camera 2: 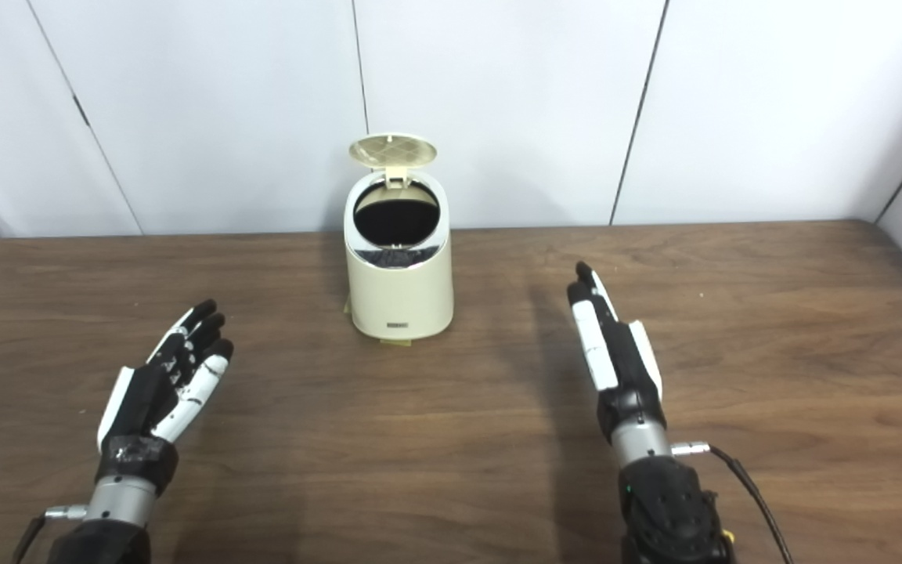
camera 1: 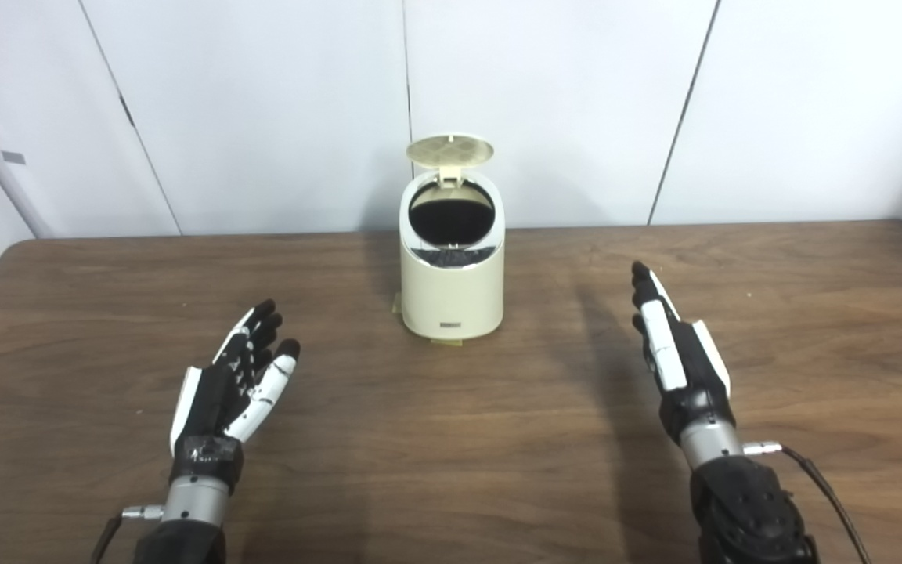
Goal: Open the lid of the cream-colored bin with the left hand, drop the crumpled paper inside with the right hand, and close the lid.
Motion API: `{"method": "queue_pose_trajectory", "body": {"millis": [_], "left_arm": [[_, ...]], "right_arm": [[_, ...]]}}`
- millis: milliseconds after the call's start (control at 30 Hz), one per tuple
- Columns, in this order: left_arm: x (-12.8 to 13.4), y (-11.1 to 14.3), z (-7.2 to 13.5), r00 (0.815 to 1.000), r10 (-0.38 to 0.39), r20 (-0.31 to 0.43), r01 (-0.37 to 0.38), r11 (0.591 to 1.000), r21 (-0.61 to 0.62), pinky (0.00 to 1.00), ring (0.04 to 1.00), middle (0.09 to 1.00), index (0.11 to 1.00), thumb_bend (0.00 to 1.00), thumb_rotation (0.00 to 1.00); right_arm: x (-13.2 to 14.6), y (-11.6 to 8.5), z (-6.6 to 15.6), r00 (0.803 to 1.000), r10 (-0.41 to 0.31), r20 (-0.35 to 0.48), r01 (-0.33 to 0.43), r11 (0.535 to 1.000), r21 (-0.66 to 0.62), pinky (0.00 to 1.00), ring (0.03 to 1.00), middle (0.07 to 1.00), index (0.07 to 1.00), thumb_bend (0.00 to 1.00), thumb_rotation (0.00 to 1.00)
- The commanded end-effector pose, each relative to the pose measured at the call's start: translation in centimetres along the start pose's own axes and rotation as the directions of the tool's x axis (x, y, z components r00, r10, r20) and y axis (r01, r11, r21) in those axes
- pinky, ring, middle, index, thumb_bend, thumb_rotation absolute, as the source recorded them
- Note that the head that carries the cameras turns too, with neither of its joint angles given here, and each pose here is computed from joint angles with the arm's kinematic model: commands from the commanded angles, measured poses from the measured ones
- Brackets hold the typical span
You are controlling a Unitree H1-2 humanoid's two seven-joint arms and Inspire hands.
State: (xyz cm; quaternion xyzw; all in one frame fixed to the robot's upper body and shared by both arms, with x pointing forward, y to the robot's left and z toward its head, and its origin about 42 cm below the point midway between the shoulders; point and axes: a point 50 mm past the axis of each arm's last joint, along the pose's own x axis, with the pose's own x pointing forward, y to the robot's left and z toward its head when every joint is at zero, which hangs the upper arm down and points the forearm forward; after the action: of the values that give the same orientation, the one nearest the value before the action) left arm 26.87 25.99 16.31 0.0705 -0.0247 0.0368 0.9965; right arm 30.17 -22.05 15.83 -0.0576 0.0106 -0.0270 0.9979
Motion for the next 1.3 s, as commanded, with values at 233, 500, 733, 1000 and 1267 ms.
{"method": "queue_pose_trajectory", "body": {"millis": [233,500,733,1000,1267], "left_arm": [[1.4,0.5,2.5,0.996,-0.007,0.094,0.001,0.998,0.063,0.98,0.935,0.905,0.945,0.49,0.51],[2.0,0.2,2.9,0.993,-0.017,0.115,0.009,0.998,0.066,0.95,0.927,0.9,0.944,0.48,0.56],[3.4,-0.3,3.4,0.99,-0.045,0.135,0.037,0.998,0.055,0.93,0.922,0.911,0.942,0.51,0.53],[6.2,-2.2,5.3,0.976,-0.075,0.206,0.055,0.993,0.101,0.9,0.913,0.904,0.936,0.53,0.58],[10.2,-4.0,8.4,0.948,-0.117,0.296,0.066,0.982,0.177,0.9,0.905,0.909,0.945,0.51,0.67]], "right_arm": [[0.1,-1.1,0.6,0.997,-0.027,0.075,0.024,0.999,0.04,1.0,1.0,1.0,0.99,0.63,1.0],[0.0,-1.2,-1.1,0.994,-0.05,0.093,0.042,0.995,0.089,1.0,1.0,1.0,0.995,0.6,1.0],[0.0,-0.8,-2.5,0.995,-0.056,0.089,0.046,0.994,0.101,1.0,0.998,0.997,0.977,0.61,1.0],[-0.1,-0.3,-3.4,0.997,-0.027,0.078,0.02,0.996,0.088,1.0,1.0,1.0,0.985,0.58,1.0],[-0.6,-0.1,-3.5,0.997,-0.012,0.073,0.005,0.996,0.093,1.0,1.0,1.0,0.997,0.59,1.0]]}}
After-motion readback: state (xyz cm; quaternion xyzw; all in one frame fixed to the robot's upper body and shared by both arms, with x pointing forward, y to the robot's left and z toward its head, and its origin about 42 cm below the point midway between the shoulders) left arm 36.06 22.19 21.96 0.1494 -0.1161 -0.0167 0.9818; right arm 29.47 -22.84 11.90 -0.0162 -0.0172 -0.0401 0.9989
